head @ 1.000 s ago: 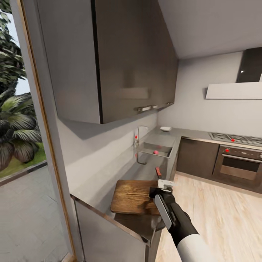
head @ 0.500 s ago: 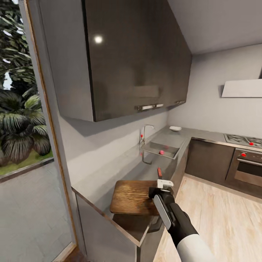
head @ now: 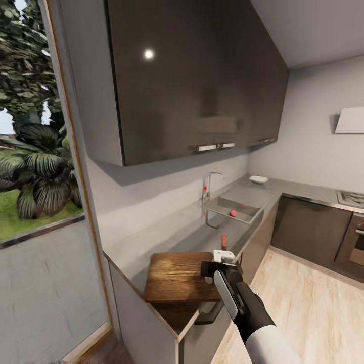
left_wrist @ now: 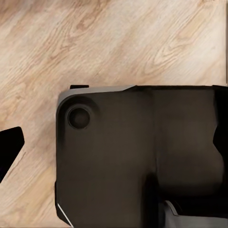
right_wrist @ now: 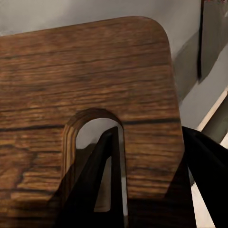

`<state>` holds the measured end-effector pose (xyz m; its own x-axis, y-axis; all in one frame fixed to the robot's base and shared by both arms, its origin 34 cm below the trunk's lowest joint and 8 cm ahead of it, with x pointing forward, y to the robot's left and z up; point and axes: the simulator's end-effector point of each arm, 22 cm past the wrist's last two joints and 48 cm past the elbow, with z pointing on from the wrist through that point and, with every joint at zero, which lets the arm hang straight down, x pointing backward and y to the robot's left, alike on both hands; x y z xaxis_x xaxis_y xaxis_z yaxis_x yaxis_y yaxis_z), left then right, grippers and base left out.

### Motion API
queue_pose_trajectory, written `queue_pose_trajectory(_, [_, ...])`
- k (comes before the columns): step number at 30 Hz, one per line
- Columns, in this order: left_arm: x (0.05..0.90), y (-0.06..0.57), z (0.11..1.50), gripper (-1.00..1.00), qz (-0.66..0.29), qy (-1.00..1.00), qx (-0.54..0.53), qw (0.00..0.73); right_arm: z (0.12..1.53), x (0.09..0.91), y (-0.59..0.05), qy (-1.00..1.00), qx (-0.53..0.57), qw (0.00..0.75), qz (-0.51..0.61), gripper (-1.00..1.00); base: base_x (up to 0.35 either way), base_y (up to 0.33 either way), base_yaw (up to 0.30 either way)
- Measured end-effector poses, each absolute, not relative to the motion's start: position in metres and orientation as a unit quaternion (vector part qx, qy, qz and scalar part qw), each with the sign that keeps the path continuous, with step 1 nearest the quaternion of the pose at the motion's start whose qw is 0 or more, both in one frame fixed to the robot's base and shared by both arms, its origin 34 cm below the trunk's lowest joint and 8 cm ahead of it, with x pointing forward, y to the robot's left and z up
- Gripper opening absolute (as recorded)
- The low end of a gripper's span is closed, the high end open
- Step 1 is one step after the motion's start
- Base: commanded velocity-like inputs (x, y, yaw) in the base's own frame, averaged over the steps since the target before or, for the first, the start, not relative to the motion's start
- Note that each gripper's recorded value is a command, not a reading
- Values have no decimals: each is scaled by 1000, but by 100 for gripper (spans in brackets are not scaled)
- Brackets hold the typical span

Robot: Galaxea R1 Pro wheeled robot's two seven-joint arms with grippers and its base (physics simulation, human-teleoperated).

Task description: In the kitchen, take the Vidalia onion out of the sink, dice it on the chopping board with the paring knife, put the diced onion into the bowl on the countertop, then place both the paring knife and the chopping board into the sink.

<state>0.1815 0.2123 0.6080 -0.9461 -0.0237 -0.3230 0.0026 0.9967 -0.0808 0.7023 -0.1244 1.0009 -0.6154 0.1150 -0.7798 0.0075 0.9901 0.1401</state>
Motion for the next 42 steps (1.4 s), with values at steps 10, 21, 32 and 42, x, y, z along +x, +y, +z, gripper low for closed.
queue_pose_trajectory(10, [180,212,608,100,-40,986,-5,162,1000,702,-116,896,24,436,75,-100,0,-317,228])
queue_pose_trajectory(21, [178,211,607,100,-41,986,-4,159,998,700,-103,897,1,436,73,-100,0,-317,223])
queue_pose_trajectory(32, [175,210,607,100,-40,987,-4,156,1012,700,-77,887,-28,449,105,-100,0,-317,193])
queue_pose_trajectory(42, [174,210,607,100,-40,987,-6,154,1046,702,-51,865,-60,477,146,-100,0,-317,76])
